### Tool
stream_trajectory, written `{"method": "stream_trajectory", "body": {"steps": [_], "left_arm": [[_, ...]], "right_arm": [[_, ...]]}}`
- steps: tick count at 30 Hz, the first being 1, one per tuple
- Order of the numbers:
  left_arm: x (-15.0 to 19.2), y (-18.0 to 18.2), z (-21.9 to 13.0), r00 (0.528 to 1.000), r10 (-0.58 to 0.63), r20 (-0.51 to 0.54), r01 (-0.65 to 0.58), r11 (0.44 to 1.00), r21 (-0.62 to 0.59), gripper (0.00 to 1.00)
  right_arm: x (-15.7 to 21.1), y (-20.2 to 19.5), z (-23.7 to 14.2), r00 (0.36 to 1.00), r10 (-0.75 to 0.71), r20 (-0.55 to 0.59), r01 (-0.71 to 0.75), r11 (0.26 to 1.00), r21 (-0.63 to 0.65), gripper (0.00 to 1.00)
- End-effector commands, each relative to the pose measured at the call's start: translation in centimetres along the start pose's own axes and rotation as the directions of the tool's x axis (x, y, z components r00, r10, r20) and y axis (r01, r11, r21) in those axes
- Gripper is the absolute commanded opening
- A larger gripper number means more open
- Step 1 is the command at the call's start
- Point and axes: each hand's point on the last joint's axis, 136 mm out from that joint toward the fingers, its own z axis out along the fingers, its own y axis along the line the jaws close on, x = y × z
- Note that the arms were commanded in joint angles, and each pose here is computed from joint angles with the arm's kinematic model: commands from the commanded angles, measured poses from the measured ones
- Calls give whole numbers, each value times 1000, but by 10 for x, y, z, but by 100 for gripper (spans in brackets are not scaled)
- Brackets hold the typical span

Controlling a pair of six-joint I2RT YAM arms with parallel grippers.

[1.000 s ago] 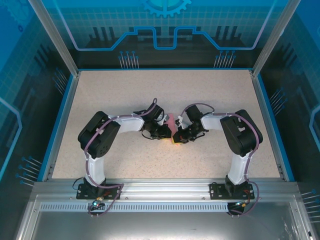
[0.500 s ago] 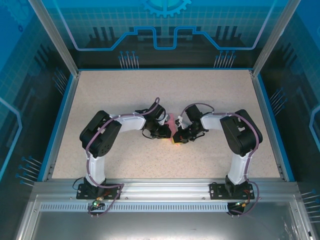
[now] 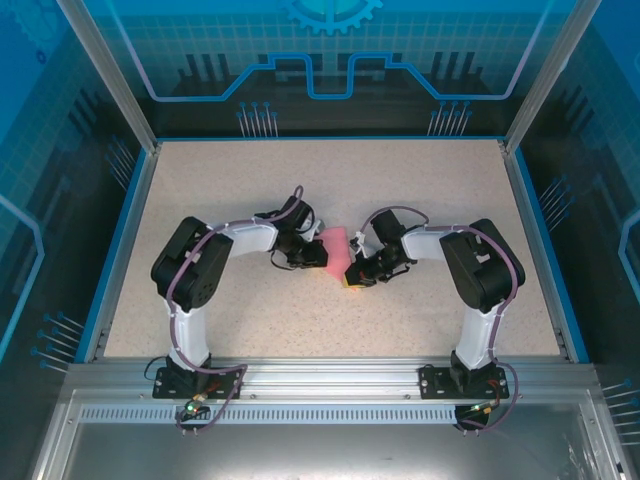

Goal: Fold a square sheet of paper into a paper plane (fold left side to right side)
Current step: Third fold the triangle at the center of the table, then fourth fold the wing at the center of the table.

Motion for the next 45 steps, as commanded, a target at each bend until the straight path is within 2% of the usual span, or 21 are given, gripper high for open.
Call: {"method": "stream_trajectory", "body": {"steps": [1,7,9,12,16,21,25,28,37,45], "left_arm": [[2,82,-14,997,-76,32,81,963,-259,15],[-19,80,-31,993,-90,82,105,972,-209,18],[-25,71,-39,991,-86,104,104,978,-182,18],[-29,54,-54,985,-90,149,108,987,-120,25],[-23,30,-74,968,-144,206,149,989,-9,32],[-9,10,-78,941,-263,215,231,960,161,44],[-5,-6,-67,936,-306,171,260,933,250,51],[-5,-13,-53,943,-302,139,261,932,250,53],[-10,-18,-24,949,-303,81,276,930,244,53],[-18,-34,-22,958,-276,72,248,930,272,39]], "right_arm": [[41,-47,9,987,126,-100,-109,981,157,0],[39,-41,8,990,104,-96,-91,987,131,0],[31,-32,5,995,74,-69,-67,992,103,0],[12,-12,-8,1000,-5,16,4,998,70,1],[-12,11,-37,978,-147,146,132,985,109,18],[-26,20,-64,932,-288,220,239,945,224,32],[-36,22,-69,907,-346,238,281,921,270,35],[-39,27,-68,897,-376,235,307,909,282,35],[-31,39,-65,853,-475,214,387,852,352,37],[-17,43,-49,810,-574,120,473,760,446,40]]}}
